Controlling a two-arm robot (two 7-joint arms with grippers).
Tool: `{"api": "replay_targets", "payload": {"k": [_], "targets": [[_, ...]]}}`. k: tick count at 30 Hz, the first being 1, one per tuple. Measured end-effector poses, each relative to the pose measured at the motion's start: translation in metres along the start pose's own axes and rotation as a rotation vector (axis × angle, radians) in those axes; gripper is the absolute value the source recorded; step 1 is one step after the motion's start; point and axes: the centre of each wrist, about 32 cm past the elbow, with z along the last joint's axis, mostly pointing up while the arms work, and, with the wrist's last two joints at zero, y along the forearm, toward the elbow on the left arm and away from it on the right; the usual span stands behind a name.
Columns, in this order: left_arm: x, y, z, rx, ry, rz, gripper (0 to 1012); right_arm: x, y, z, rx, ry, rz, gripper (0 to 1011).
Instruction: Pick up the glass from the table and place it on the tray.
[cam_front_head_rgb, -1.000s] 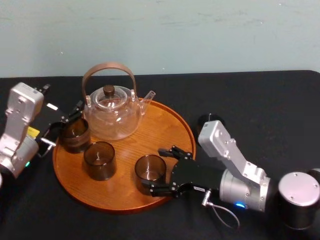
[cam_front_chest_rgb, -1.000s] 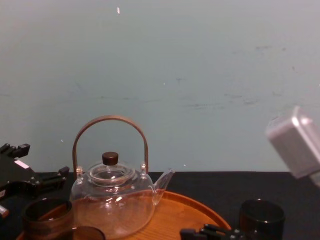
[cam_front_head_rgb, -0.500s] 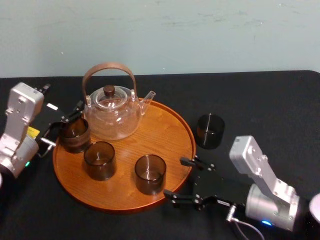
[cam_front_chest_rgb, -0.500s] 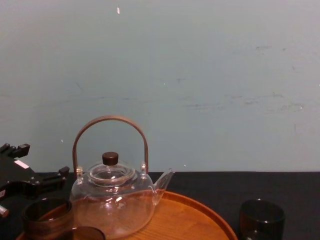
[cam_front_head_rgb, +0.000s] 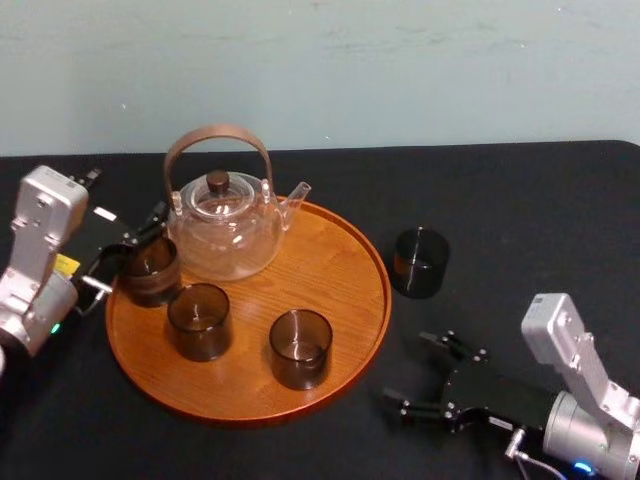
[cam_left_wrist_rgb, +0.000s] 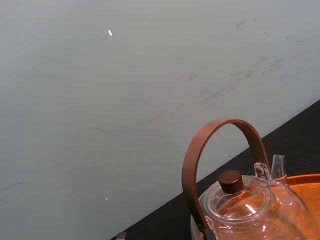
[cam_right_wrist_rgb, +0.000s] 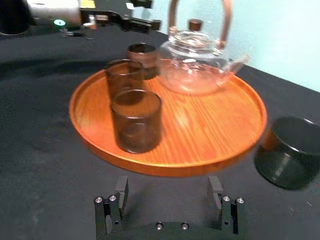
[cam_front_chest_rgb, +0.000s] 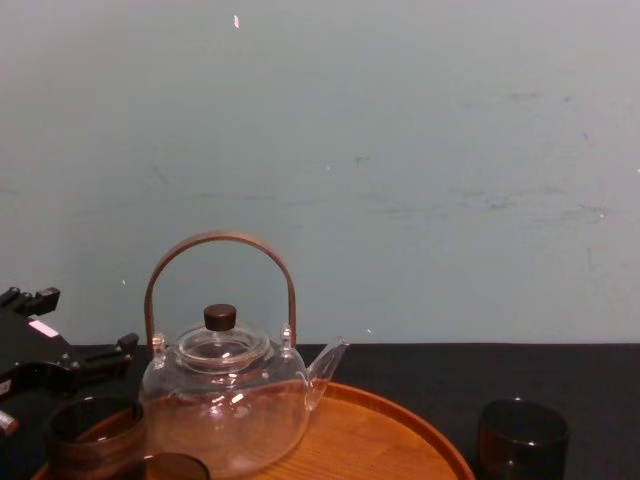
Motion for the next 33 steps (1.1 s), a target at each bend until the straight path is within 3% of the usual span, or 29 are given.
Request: {"api": "replay_targets", "payload": {"k": [6,11,18,25,33], "targets": [[0.0000,0.000,0.000,0.000,0.000,0.000,1001,0.0111,-0.004,-0.005,0.000,0.034,-0.044,1002],[0.0000,0.000,0.000,0.000,0.000,0.000,1001,0.0266,-0.002,-0.004,-0.001,0.066,-0.098,1002],[0.0000,0.000,0.000,0.000,0.000,0.000,1001,0.0490,0.010,0.006,-0.004,0.083,-0.144,1002],[0.0000,0.000,0.000,0.000,0.000,0.000,1001,0.0663,0.026,0.014,-0.023,0.082,-0.173,1002],[0.0000,0.000,0.000,0.000,0.000,0.000,1001,0.0798,0.036,0.015,-0.041,0.090,-0.196,1002]]}}
